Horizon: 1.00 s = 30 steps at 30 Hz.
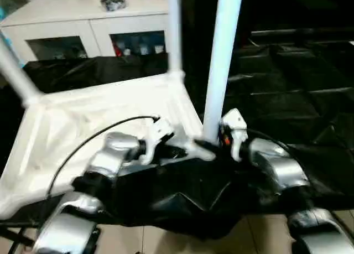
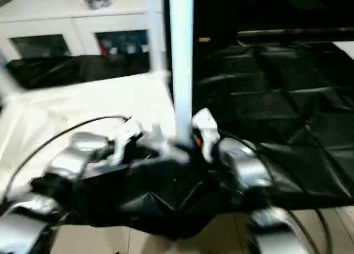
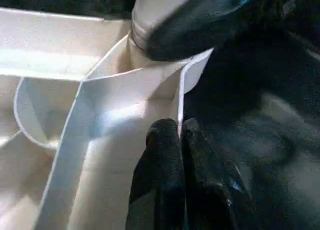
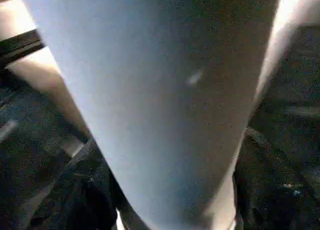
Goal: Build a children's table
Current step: Rotate leg to tighten
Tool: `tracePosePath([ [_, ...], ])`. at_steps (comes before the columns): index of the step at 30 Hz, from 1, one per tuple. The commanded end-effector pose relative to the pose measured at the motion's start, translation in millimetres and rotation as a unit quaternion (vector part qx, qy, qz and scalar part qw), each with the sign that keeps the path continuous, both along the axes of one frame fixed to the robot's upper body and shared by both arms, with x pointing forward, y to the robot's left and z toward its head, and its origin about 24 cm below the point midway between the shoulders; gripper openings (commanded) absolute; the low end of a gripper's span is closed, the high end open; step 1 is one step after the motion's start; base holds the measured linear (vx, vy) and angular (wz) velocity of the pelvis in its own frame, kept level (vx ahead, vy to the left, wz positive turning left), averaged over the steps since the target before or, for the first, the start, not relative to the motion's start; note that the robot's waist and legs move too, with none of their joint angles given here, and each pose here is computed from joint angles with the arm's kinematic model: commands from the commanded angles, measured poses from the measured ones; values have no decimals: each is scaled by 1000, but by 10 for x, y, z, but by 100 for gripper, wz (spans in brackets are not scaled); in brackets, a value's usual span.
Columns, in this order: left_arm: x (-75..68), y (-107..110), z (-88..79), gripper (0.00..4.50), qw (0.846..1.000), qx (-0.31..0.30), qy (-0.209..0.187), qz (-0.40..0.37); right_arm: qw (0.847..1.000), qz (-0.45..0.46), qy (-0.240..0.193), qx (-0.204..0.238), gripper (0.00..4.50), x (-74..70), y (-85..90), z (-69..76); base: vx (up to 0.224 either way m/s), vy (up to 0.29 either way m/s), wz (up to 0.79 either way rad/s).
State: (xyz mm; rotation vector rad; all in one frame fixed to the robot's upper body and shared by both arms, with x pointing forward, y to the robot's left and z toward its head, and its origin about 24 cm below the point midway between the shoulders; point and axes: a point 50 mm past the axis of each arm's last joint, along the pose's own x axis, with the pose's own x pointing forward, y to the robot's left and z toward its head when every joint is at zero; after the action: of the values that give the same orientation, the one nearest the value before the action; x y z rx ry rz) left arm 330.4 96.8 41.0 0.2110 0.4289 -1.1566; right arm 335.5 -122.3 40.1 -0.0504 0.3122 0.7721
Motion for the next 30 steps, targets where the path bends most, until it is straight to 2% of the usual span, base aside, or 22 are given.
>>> tracePosePath([
  [1,52,-283,140,0,999,-34,-23,1,999,-11,35,-11,261,-47,271,-177,0,0,0],
  [5,40,-469,146,0,998,-47,-28,18,997,-74,26,-9,261,20,410,-191,0,0,0],
  [6,25,-521,149,0,998,-51,-28,13,998,-58,23,11,261,16,481,-167,0,0,0],
  [7,25,-521,149,0,998,-51,-28,13,998,-58,23,11,261,16,481,-167,0,0,0],
  [8,21,-529,149,0,998,-51,-29,11,998,-53,24,19,296,14,499,-159,0,0,0],
  [10,13,-530,148,0,998,-48,-36,2,999,-39,23,29,331,14,512,-133,0,0,0],
  [12,3,-515,149,0,998,-48,-36,-7,999,-28,19,27,335,18,503,-112,0,0,0],
  [17,-46,-417,157,0,997,-47,-33,-53,997,74,-14,3,340,-35,434,-44,0,0,0],
  [19,-79,-337,153,0,995,-44,-27,-80,989,144,-38,-9,340,-106,348,0,0,0,0],
  [23,-93,-278,151,0,994,-44,-22,-94,981,191,-30,-6,340,-178,278,16,0,0,0],
  [26,-115,-206,156,0,992,-43,-12,-117,969,248,-14,2,340,-277,202,39,0,0,0],
  [27,-124,-155,162,0,991,-41,-6,-130,958,288,-2,5,325,-350,152,52,0,0,0],
  [30,-146,-88,165,0,988,-35,7,-153,945,326,24,11,309,-422,104,59,0,0,0],
])
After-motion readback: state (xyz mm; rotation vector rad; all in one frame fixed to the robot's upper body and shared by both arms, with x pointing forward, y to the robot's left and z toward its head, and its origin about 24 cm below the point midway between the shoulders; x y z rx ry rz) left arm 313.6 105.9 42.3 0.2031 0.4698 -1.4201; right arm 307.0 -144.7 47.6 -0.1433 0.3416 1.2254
